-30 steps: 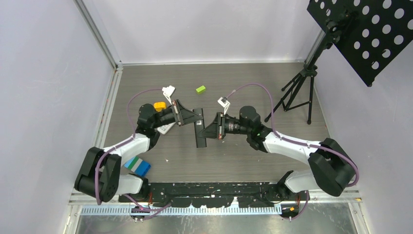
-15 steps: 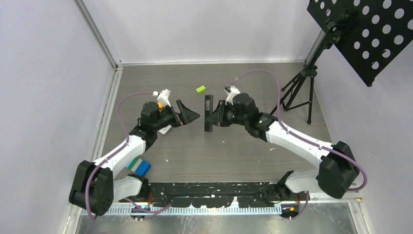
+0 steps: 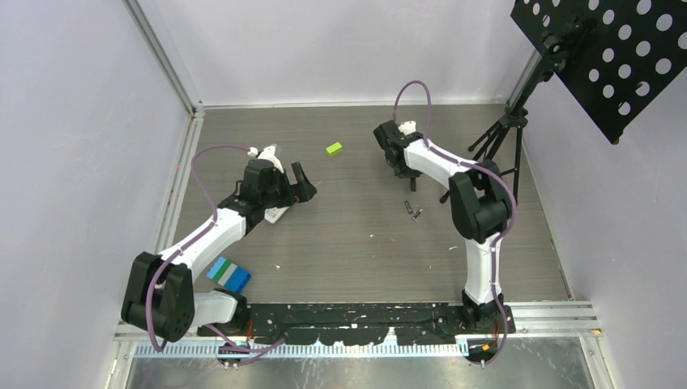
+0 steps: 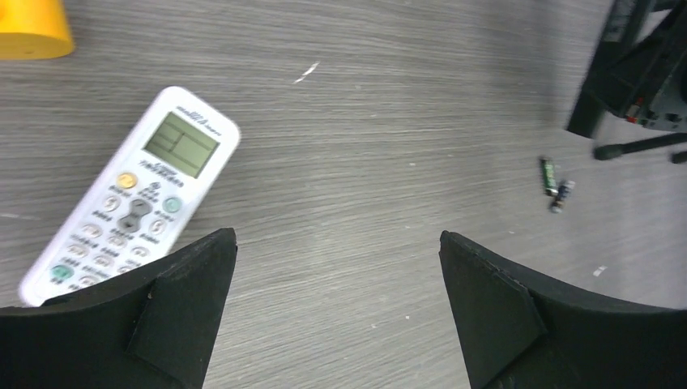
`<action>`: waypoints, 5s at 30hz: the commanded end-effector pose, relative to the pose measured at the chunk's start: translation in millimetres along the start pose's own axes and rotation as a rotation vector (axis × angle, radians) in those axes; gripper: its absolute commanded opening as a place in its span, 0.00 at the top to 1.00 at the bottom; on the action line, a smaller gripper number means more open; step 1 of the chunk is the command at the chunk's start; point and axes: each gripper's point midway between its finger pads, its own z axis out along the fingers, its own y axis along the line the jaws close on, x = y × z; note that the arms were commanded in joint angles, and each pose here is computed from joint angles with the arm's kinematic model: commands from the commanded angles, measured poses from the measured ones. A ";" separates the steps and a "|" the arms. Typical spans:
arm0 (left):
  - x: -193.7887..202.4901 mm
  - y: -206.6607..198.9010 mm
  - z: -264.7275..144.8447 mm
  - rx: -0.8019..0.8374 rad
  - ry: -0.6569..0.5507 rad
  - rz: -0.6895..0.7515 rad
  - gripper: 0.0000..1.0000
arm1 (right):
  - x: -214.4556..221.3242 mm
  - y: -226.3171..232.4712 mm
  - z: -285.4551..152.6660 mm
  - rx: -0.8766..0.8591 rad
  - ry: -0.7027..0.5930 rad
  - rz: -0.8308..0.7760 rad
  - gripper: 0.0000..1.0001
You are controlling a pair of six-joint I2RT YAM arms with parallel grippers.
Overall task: Load the batteries into the remote control
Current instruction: Turn over the remote control at the center of the board, then pick up the remote control from the center of the board, then adjust the remote control.
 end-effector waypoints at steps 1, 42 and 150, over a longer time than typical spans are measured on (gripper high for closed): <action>-4.0 29.4 0.9 -0.169 0.011 0.054 0.02 | -28.0 -44.1 -5.7 0.214 -0.043 -0.091 1.00; 5.8 84.3 24.4 -0.432 0.163 0.158 0.03 | 21.9 73.4 -105.9 -0.689 0.031 0.184 0.37; -12.5 -119.8 -95.8 0.494 0.089 -0.173 0.16 | 78.2 149.0 -264.7 -1.232 -0.413 -0.246 0.86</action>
